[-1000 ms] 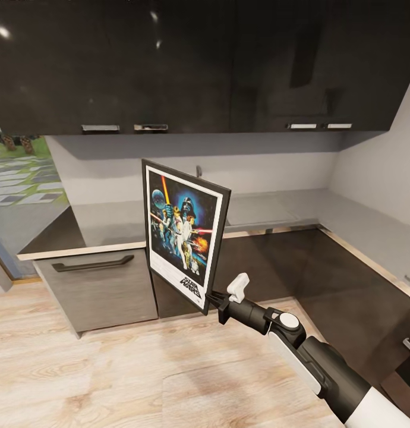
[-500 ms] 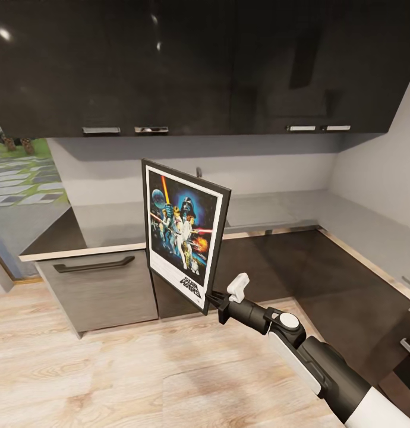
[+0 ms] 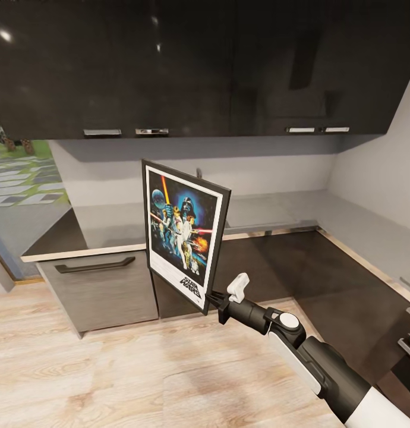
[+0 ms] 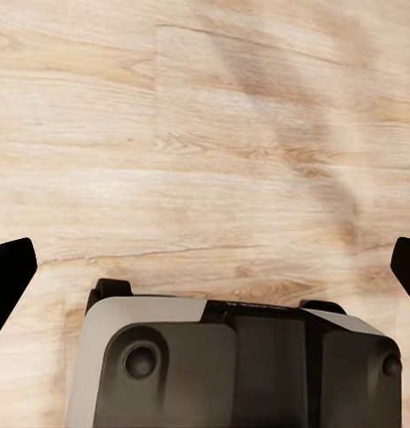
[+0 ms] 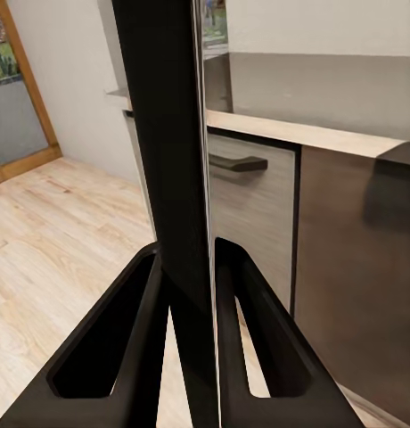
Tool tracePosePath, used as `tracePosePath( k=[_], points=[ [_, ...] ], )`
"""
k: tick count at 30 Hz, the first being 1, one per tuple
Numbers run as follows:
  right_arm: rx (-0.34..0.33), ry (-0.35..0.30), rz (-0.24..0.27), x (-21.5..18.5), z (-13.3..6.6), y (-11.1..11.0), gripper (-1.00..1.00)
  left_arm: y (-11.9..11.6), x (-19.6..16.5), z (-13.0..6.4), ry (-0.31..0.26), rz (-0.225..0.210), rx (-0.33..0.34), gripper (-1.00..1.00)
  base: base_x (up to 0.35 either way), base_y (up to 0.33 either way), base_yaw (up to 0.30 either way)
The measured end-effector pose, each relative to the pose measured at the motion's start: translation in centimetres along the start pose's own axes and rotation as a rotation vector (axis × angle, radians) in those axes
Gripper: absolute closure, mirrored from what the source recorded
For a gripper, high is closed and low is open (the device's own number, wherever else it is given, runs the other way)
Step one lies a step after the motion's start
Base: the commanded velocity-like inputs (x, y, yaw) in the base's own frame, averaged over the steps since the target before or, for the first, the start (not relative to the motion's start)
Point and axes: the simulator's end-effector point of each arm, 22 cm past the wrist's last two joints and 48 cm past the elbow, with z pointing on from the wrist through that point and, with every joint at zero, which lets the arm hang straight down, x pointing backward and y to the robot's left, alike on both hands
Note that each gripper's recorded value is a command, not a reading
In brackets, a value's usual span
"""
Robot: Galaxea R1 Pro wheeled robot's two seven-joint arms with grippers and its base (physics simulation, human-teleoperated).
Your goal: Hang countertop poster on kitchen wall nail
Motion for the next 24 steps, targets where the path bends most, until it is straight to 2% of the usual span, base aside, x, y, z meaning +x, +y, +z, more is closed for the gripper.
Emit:
tracePosePath(
  k=[24],
  points=[
    [0.001, 0.001, 0.001, -0.28, -0.21, 0.20, 1.00, -0.08, 0.06, -0.46, 0.000, 0.000, -0.001, -1.00, 0.000, 0.000, 0.000]
  ],
)
